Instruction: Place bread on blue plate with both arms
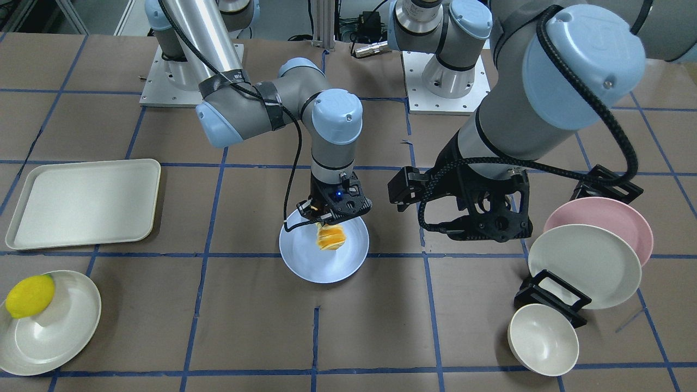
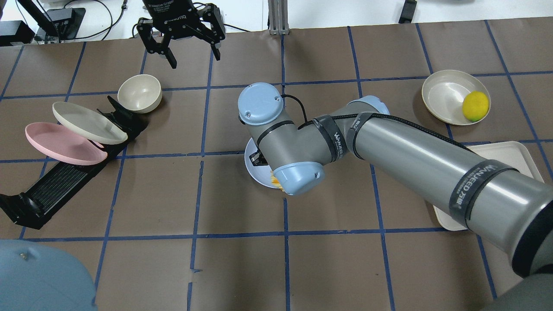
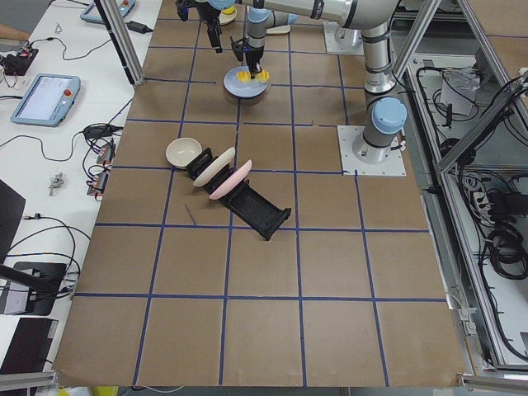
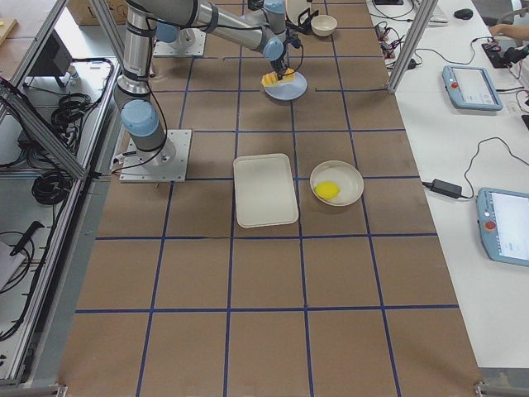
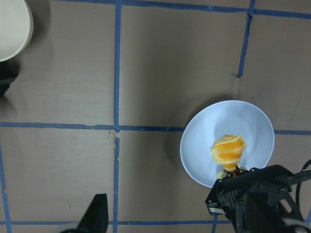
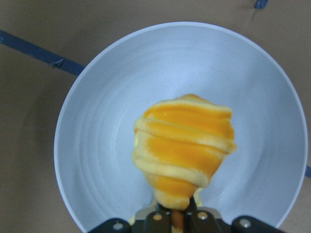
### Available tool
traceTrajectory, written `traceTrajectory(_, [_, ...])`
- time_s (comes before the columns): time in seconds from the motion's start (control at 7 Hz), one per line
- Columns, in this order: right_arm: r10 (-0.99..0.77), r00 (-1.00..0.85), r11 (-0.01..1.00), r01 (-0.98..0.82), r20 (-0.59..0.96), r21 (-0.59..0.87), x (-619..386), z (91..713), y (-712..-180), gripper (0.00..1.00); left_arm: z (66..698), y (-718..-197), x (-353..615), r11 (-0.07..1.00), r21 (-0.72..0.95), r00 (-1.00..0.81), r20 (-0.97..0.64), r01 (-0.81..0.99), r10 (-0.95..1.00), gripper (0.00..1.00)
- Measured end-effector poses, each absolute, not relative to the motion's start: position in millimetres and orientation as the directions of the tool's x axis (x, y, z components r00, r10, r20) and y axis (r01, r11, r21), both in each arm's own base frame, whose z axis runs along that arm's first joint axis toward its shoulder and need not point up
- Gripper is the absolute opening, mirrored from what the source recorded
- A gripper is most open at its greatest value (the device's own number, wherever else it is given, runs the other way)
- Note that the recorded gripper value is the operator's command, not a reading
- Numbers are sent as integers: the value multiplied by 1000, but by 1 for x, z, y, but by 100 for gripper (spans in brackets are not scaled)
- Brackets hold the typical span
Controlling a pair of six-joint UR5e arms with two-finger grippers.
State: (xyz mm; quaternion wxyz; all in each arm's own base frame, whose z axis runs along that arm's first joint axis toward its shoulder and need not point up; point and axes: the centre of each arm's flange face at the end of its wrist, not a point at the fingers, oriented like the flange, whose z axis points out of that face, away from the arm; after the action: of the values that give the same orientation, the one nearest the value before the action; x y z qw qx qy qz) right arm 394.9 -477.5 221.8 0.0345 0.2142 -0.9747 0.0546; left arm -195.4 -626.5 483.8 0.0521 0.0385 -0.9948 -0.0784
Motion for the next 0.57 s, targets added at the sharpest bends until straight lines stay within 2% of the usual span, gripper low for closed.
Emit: traceTrajectory(0.57, [-388, -921, 915, -391, 47, -102, 393, 221, -479, 100, 481, -627, -191, 984, 162, -995, 64, -68, -79, 100])
